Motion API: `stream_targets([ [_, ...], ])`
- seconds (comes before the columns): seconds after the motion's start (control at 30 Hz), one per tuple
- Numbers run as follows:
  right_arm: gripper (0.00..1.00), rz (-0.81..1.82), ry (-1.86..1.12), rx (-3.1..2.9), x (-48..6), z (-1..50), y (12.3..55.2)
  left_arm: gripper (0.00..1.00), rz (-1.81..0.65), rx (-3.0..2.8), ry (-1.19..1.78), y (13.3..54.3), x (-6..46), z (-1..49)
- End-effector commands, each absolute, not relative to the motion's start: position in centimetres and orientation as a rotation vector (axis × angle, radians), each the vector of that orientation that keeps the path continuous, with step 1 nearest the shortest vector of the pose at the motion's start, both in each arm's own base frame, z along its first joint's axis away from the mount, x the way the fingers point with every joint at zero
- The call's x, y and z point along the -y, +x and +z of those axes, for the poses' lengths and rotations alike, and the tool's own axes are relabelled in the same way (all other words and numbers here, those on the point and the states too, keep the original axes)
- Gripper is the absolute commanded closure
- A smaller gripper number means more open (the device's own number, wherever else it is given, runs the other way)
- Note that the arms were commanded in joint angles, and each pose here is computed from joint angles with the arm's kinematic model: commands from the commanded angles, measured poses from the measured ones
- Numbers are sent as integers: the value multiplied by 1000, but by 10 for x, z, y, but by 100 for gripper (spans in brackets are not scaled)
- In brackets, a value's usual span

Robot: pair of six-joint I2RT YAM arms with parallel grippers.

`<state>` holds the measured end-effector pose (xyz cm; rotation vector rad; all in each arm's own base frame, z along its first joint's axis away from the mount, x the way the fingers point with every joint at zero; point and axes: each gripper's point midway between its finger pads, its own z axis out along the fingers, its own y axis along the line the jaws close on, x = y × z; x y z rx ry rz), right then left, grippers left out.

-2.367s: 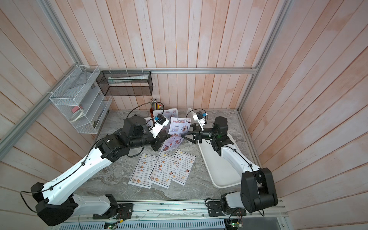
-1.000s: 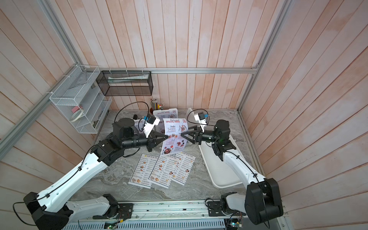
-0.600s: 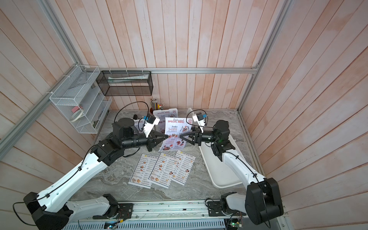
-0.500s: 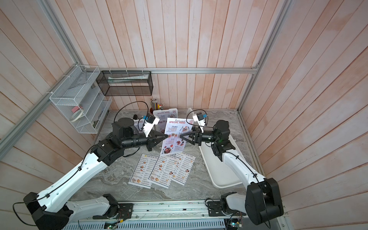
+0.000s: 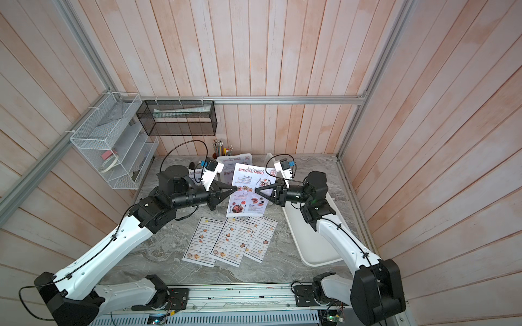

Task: Replace the menus in the menu holders
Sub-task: Pick up the menu from the storage box.

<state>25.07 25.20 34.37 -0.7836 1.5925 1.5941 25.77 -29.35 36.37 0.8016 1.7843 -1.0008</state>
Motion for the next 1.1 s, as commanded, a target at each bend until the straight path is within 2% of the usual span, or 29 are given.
stream_targets([
  [0.0, 88, 1572, -732, -1588, -252, 355, 253, 98, -1007, -1793, 779, 265, 296, 355],
  [0.4, 100, 1543, -663, -1619, -249, 361, 255, 96, -975, -1804, 722, 277, 294, 349],
  [0.53, 100, 1520, -642, -1636, -249, 361, 260, 79, -952, -1825, 684, 284, 291, 345],
  [0.57, 100, 1516, -635, -1638, -248, 361, 261, 73, -947, -1833, 677, 286, 291, 344],
  [0.63, 100, 1488, -623, -1646, -248, 362, 264, 55, -932, -1852, 643, 291, 288, 341],
  [0.73, 100, 1357, -574, -1672, -240, 365, 276, 39, -836, -1901, 517, 309, 274, 335],
  [0.8, 100, 1226, -528, -1701, -232, 367, 289, 35, -727, -1958, 389, 325, 255, 329],
  [0.9, 100, 1033, -468, -1720, -216, 375, 308, 33, -594, -2036, 249, 341, 229, 315],
  [1.07, 100, 794, -403, -1740, -187, 393, 349, 33, -602, -2054, 219, 336, 224, 302],
])
